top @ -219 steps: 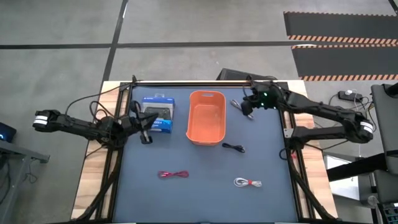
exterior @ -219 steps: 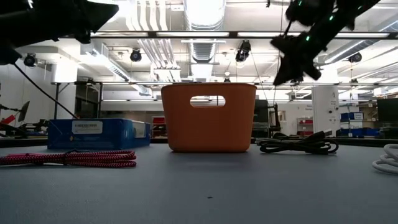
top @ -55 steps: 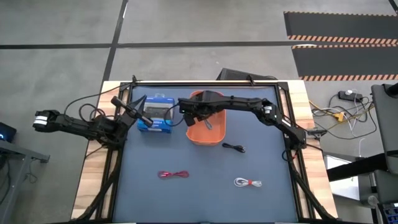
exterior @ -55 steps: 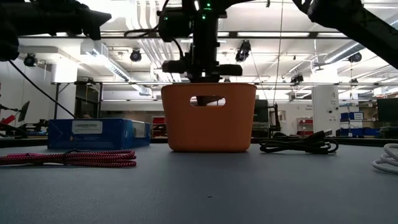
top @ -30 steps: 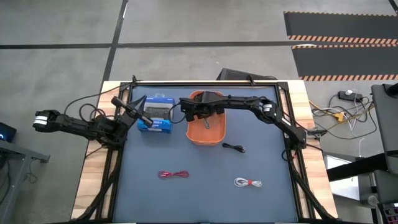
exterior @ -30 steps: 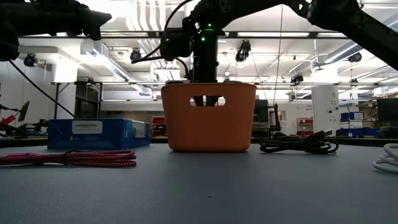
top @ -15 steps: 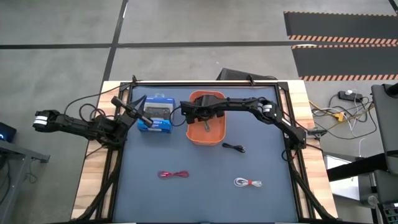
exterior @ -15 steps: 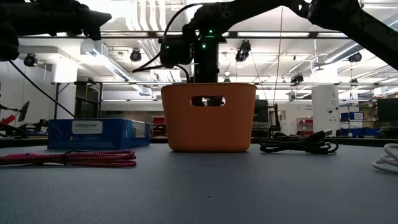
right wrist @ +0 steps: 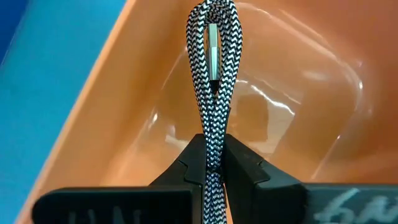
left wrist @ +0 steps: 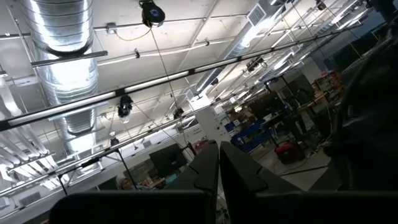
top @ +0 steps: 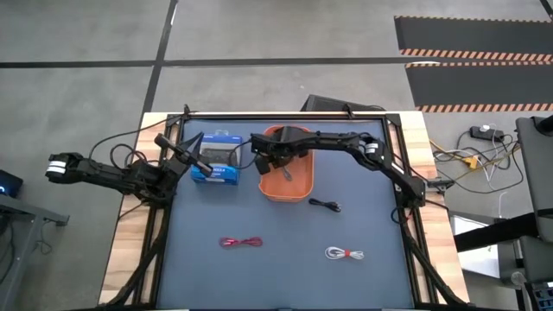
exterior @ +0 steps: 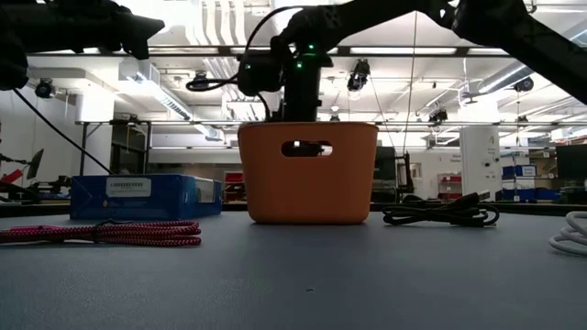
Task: Pick and place USB-C Cables
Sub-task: Put the white patterned charger cable into the orange bin
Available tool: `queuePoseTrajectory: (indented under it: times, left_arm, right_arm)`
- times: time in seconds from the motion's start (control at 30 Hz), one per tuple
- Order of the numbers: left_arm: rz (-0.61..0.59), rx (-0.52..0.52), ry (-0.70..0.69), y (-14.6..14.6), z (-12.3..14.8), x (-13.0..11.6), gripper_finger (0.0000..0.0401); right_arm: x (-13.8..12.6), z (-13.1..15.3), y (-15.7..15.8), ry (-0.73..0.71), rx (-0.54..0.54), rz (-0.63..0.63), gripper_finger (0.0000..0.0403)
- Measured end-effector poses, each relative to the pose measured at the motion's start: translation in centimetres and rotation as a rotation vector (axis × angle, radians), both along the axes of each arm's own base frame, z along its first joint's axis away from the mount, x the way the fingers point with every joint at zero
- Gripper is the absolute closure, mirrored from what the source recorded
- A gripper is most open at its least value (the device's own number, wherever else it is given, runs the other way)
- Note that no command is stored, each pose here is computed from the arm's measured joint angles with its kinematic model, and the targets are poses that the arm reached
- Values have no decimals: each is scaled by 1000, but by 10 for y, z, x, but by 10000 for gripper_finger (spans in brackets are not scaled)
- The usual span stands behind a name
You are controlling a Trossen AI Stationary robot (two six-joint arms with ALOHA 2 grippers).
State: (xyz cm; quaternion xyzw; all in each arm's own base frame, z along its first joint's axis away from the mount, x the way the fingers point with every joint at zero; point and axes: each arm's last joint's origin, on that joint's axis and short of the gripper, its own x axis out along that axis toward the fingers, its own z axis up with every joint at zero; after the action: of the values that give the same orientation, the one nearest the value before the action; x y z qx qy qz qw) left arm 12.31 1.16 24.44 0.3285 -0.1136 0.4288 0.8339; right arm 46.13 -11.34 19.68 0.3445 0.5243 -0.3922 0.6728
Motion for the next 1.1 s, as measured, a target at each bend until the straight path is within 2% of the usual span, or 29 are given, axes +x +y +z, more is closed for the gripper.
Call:
queuePoseTrajectory:
  times: [0.23,0.43,0.6,0.8,1.0,1.1]
  left_arm:
    - [12,-10,6,0,-1,1,399]
    - [15,-11,22,0,-2,3,399]
    - [15,-11,33,0,-3,4,399]
    - [15,-9,47,0,-5,6,399]
    - [15,-9,45,0,-5,6,399]
    - [15,-8,46,0,-5,6,399]
  right_arm:
    - [-9,0,-14,44,87,147,380]
    - [-12,0,-22,38,136,199,380]
    - [-12,0,-21,47,129,290,380]
    - [-12,0,-21,53,126,320,380]
    - [-12,-1,-20,60,113,408,380]
    - [-12,-1,-19,59,113,403,380]
